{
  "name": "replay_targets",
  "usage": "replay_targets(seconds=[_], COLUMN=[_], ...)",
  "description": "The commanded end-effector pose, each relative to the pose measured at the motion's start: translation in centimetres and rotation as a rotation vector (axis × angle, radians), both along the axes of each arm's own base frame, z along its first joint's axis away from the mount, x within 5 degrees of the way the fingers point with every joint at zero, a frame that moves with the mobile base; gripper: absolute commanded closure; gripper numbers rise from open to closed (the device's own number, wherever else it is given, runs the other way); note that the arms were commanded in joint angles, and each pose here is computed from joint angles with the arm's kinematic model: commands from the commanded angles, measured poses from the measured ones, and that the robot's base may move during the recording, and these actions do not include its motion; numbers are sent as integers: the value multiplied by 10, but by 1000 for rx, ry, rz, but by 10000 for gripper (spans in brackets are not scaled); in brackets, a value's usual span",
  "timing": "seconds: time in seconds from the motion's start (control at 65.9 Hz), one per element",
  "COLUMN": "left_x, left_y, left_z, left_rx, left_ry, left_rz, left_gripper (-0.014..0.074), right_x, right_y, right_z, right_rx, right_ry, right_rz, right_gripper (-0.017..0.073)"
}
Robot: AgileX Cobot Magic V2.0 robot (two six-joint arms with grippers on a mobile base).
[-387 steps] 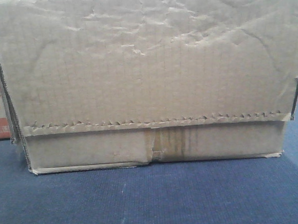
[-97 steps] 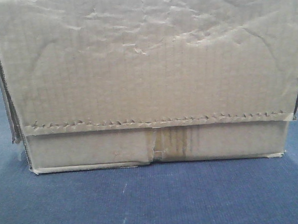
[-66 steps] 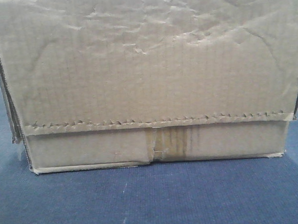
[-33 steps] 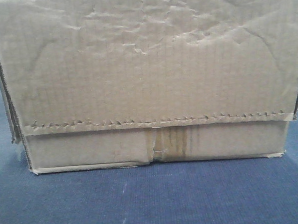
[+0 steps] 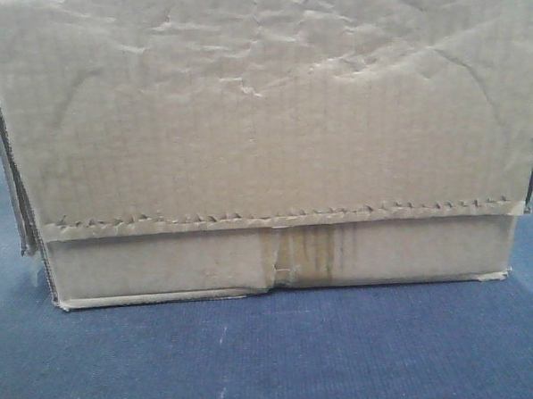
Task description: Stack two boxes on right shelf middle
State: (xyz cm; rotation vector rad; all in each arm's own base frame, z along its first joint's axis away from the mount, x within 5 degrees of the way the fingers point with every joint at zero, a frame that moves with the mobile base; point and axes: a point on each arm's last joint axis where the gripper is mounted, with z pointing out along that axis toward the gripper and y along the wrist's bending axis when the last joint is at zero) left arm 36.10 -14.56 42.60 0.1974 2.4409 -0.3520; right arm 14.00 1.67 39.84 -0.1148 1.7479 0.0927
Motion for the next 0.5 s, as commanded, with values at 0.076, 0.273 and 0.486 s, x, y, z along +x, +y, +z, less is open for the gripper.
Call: replay_targets(seconds=[0.076,0.273,0.486], left_x=[-10,-36,-58], left_y=[-3,9,36], left_z=[20,56,85], left_rx=[-39,-31,88], left_ry=[-49,-147,-281], left_rz=[-14,-25,38], left_gripper=[24,131,131], right_x=[0,-2,1], right_y=[0,1,4], right_z=[3,3,21], right_rx=[-10,-14,-18], right_ry=[-11,21,55], right_rz=[1,7,32], right_gripper=[-9,-9,-9])
